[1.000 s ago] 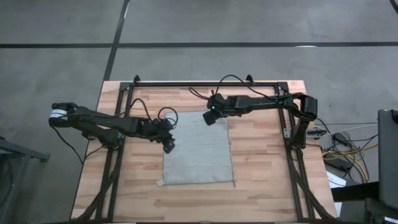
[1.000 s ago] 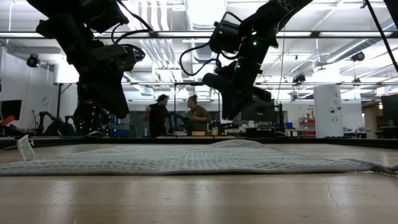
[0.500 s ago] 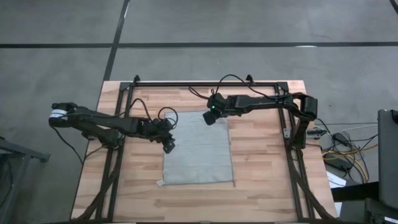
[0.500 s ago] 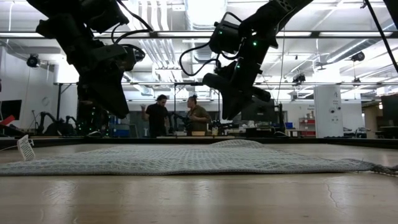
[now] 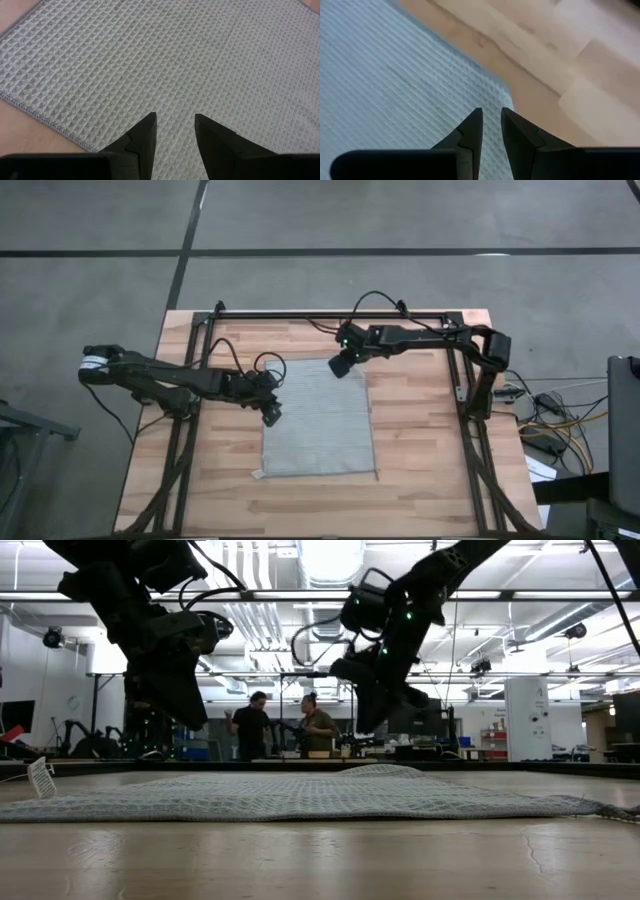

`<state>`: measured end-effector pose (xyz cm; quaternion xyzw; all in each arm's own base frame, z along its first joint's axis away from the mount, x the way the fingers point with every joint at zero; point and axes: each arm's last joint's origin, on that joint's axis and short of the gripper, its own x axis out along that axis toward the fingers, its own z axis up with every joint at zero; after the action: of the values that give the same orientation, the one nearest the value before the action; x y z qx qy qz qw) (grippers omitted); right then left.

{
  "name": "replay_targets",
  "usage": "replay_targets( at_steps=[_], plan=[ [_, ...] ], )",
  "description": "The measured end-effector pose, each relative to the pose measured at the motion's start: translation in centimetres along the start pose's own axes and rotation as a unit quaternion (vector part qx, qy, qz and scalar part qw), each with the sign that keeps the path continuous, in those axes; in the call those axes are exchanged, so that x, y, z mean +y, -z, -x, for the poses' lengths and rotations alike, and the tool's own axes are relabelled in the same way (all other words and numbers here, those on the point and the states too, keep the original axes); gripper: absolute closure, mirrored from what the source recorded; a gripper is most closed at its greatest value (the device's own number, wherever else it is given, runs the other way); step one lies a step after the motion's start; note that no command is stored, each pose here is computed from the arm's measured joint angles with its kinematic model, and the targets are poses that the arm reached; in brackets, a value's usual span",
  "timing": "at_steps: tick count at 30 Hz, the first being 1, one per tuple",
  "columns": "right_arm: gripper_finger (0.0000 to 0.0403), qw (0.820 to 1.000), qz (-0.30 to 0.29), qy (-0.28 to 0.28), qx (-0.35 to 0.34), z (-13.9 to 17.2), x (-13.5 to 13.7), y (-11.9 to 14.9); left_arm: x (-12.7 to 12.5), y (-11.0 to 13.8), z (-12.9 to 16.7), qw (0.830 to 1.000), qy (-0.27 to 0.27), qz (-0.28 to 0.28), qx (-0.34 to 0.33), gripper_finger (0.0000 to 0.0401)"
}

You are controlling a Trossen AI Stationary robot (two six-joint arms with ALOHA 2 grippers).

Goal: Fold microfiber towels
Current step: Fold the microfiber cloth on the table

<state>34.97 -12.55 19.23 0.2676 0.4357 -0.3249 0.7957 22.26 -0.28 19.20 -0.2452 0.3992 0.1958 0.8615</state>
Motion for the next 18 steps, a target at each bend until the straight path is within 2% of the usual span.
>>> replay_targets(
  at_steps=[4, 18],
  plan=[
    [0.0332, 1.000, -0.011, -0.001, 0.014, -0.5, -1.1, -0.2, 0.0, 0.0, 0.0, 1.000, 0.000, 0.000, 0.000, 0.0263],
    [0.0337, 0.999, 0.016, 0.012, 0.026, -0.9, -2.5, -0.3, 0.0, 0.0, 0.0, 1.000, 0.000, 0.000, 0.000, 0.0263]
  ],
)
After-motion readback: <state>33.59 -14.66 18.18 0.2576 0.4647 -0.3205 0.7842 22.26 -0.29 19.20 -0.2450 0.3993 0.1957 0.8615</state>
